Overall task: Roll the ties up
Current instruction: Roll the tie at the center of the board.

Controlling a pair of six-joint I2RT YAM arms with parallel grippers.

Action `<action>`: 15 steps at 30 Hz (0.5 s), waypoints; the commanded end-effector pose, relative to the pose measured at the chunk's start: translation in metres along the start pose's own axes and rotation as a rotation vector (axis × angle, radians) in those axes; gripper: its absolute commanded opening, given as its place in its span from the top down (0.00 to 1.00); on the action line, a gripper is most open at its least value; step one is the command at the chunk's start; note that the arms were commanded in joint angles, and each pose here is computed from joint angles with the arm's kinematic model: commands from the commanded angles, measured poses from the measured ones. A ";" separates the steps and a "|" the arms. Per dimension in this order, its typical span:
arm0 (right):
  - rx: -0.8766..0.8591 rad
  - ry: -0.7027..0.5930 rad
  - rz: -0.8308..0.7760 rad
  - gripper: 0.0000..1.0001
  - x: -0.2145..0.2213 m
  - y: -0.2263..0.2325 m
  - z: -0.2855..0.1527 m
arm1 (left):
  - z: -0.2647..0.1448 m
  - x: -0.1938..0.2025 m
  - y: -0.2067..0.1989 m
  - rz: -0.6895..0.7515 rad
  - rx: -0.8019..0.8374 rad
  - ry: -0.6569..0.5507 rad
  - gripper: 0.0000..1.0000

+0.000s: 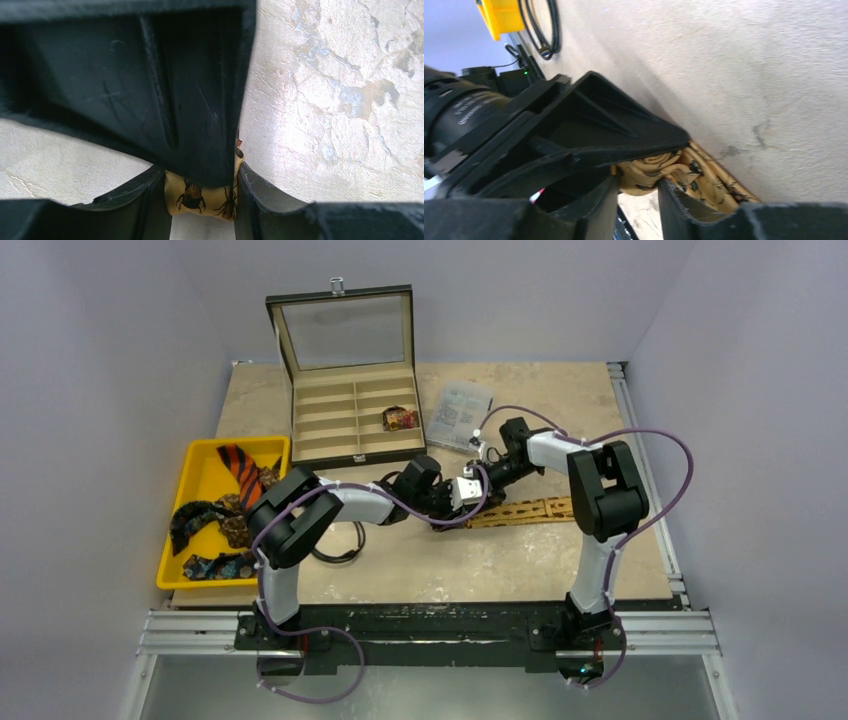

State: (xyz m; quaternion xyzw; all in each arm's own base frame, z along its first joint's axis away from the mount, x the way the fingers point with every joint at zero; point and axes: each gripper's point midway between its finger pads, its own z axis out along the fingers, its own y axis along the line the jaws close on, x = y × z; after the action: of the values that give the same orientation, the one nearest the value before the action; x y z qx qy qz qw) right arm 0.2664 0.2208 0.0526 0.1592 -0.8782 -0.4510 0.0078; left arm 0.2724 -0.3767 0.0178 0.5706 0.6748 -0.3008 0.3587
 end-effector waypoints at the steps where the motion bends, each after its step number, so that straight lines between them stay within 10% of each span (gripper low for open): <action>1: 0.025 -0.007 -0.002 0.76 -0.008 -0.012 0.005 | -0.005 0.063 -0.009 -0.106 -0.007 0.219 0.91; 4: 0.079 0.007 -0.003 1.00 -0.008 -0.027 0.005 | -0.005 0.061 -0.010 -0.114 -0.003 0.216 0.91; 15: 0.263 0.079 0.033 1.00 0.013 -0.084 0.006 | -0.005 0.015 0.001 -0.099 0.012 0.001 0.51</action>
State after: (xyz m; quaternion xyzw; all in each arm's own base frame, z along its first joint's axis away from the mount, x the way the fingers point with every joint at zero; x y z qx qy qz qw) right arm 0.2683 0.2138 0.0365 0.1390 -0.8879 -0.4370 0.0356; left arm 0.2721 -0.3779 0.0197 0.5651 0.6786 -0.3071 0.3547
